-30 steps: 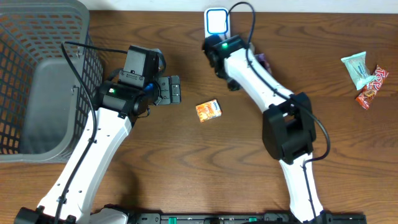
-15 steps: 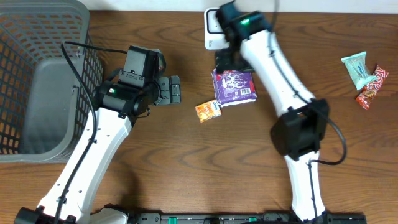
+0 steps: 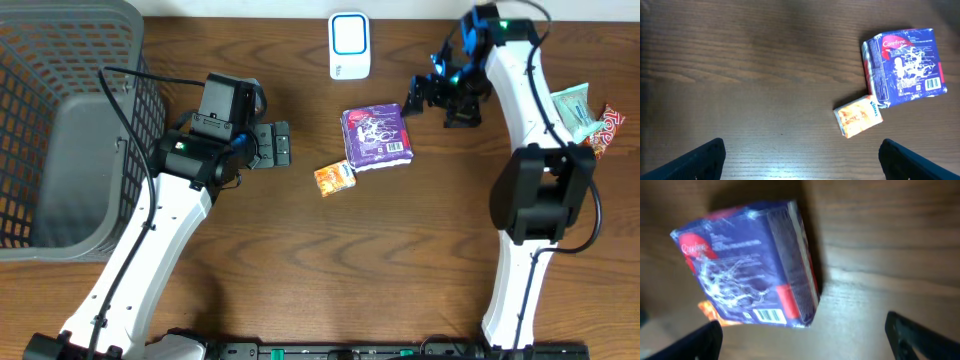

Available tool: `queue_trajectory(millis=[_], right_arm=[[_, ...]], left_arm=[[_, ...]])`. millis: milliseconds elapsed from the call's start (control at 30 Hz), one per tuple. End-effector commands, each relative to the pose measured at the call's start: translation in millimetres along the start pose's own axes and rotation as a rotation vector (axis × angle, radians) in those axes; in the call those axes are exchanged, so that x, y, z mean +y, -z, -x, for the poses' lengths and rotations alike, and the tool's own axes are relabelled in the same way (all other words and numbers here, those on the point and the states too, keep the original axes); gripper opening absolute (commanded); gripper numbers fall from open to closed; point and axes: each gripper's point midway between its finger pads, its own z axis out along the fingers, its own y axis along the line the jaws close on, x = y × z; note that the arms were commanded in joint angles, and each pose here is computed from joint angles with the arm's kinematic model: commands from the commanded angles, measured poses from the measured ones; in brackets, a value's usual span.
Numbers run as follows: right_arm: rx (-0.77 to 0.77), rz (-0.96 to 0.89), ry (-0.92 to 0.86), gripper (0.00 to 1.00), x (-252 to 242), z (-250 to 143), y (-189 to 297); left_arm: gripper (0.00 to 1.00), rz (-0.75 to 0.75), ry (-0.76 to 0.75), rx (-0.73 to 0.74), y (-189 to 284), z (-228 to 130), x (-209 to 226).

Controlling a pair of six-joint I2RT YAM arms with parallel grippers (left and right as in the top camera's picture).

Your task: Scan the item barcode

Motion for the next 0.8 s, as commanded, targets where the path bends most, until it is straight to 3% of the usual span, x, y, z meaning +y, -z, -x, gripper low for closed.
queue_trajectory(millis=[0, 167, 333, 400, 500, 567, 767], right_arm=[[0.006, 0.234, 0.044, 0.98, 23, -6, -10], [-0.040, 0.436, 0.084, 0.88, 32, -5, -47], [-0.035, 0.453, 0.088, 0.75, 29, -13, -67], [-0.034, 0.454, 0.075, 0.62, 29, -12, -65], [-0.041, 0.455, 0.044, 0.24, 32, -7, -53], [-0.051, 0.434, 0.047, 0.07, 34, -4, -42], [-0.132, 0.051, 0.024, 0.01, 11, 4, 5]], left_arm=[[0.98, 0.012, -0.006, -0.008, 1, 4, 2], [0.98, 0.012, -0.007, -0.008, 1, 4, 2], [0.98, 0.012, -0.007, -0.008, 1, 4, 2], [0.98, 0.012, -0.007, -0.008, 1, 4, 2], [0.98, 0.012, -0.007, -0.008, 1, 4, 2], [0.98, 0.012, -0.007, -0.008, 1, 4, 2], [0.98, 0.012, -0.007, -0.008, 1, 4, 2]])
